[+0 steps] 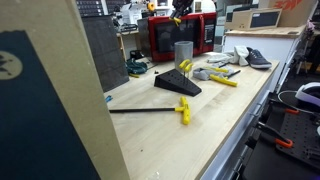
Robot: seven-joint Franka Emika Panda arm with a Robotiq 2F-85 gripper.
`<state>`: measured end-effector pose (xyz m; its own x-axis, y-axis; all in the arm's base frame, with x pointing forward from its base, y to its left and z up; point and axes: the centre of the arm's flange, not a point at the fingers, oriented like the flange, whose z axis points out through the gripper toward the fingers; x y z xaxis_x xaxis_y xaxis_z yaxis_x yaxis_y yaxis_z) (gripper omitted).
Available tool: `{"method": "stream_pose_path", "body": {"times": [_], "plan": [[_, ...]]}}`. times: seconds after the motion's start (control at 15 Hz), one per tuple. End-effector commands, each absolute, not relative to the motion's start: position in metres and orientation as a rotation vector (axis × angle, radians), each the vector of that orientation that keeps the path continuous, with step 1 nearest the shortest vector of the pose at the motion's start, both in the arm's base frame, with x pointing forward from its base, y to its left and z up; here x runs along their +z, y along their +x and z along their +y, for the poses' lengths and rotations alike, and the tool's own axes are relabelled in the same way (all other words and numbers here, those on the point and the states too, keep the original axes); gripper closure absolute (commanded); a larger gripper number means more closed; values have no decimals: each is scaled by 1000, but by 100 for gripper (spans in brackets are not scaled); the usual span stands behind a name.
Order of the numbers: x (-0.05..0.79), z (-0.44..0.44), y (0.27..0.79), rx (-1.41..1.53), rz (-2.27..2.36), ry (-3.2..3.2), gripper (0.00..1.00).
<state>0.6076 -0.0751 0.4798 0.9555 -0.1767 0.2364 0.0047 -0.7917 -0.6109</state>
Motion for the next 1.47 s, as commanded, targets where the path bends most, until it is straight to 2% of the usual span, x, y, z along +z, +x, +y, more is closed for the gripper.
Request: {"method": "stream_pose_path", "body": {"times": [0.0, 0.53, 0.6, 0.67, 0.8, 1.13, 1.27, 1.4], "plan": [[465, -94, 631, -333, 106, -2396, 95], [413, -120, 642, -274, 135, -2348, 95], [407, -117, 642, -270, 129, -2347, 89], [402, -115, 641, -263, 122, -2346, 55], [400, -113, 635, -252, 112, -2347, 53], [452, -117, 594, -296, 44, -2405, 14], [487, -121, 570, -322, 12, -2455, 2], [524, -124, 545, -351, -23, -2500, 0]]}}
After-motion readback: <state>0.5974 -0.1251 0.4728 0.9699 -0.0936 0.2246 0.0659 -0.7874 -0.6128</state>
